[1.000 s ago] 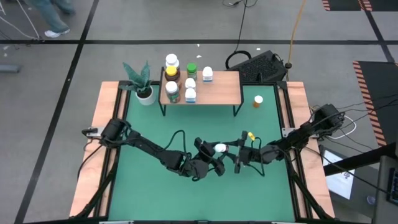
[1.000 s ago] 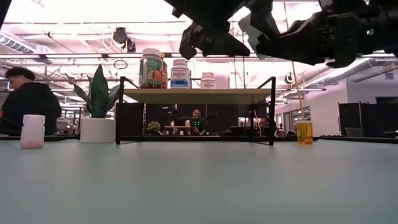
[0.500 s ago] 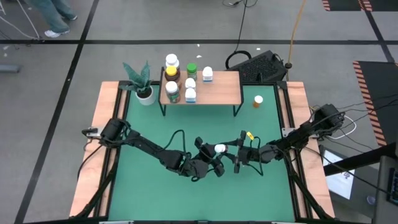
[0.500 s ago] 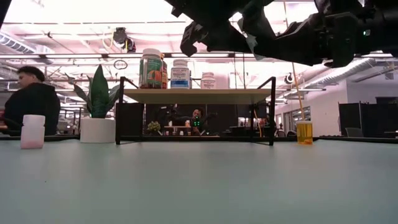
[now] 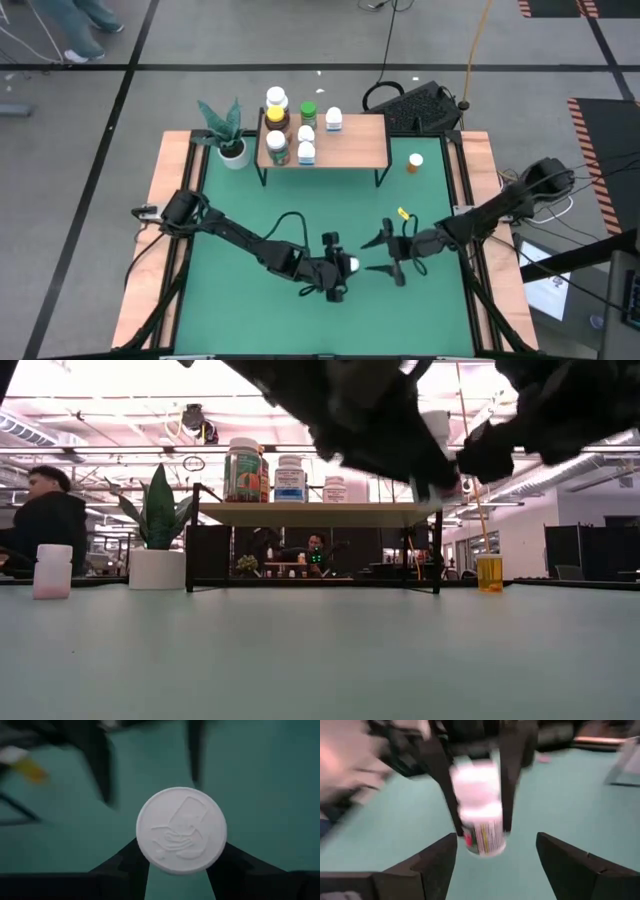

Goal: Pick and place medicine bottles onto shelf by color
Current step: Put the white black pill bottle on the shelf aligned with the white blue pill bottle, then put the white orange pill bottle on the shelf aligned with white black pill bottle

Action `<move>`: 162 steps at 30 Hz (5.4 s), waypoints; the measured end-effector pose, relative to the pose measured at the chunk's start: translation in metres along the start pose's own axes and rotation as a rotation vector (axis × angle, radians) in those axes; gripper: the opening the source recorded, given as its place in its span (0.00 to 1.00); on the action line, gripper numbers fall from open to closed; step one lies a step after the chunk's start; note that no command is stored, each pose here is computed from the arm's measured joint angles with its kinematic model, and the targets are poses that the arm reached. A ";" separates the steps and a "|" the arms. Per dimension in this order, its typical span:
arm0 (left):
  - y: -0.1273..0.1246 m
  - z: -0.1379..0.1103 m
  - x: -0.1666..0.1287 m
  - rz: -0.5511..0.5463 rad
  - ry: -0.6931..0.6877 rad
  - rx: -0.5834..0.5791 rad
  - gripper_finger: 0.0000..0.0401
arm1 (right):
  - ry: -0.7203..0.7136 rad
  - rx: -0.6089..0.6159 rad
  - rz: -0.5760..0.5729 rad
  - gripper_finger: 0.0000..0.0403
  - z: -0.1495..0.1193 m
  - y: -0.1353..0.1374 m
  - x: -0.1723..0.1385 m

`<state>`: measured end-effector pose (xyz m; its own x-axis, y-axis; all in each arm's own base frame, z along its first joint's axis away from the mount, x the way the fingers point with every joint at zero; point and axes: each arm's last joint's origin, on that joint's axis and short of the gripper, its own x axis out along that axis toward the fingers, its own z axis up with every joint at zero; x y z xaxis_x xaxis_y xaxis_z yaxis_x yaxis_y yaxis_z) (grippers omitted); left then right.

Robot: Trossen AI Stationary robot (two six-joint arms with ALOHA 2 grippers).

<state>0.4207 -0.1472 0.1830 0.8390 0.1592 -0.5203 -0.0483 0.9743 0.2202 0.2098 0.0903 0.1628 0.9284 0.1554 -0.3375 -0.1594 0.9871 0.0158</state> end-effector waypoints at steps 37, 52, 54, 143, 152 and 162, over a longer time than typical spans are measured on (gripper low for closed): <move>0.007 -0.027 0.027 -0.155 0.145 -0.072 0.43 | 0.088 0.030 0.087 0.50 -0.005 0.000 0.054; 0.007 -0.026 0.027 -0.144 0.141 -0.175 0.43 | 0.085 0.037 0.076 0.35 -0.005 -0.004 0.054; 0.007 -0.027 0.027 -0.143 0.147 -0.185 0.45 | 0.085 0.036 0.075 0.36 -0.005 -0.004 0.054; 0.055 -0.113 -0.026 0.079 0.262 -0.229 0.68 | 0.365 0.148 -0.585 0.56 0.149 -0.213 -0.095; 0.059 -0.107 -0.023 0.107 0.197 -0.236 0.68 | 0.555 0.339 -0.912 0.56 0.136 -0.190 -0.140; 0.064 -0.107 -0.021 0.119 0.198 -0.246 0.68 | 0.790 0.538 -0.911 0.56 0.066 -0.215 -0.133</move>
<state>0.3418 -0.0712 0.1198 0.6989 0.2785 -0.6588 -0.2893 0.9524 0.0957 0.1427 -0.1397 0.2667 0.1574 -0.4518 -0.8781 0.7366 0.6460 -0.2003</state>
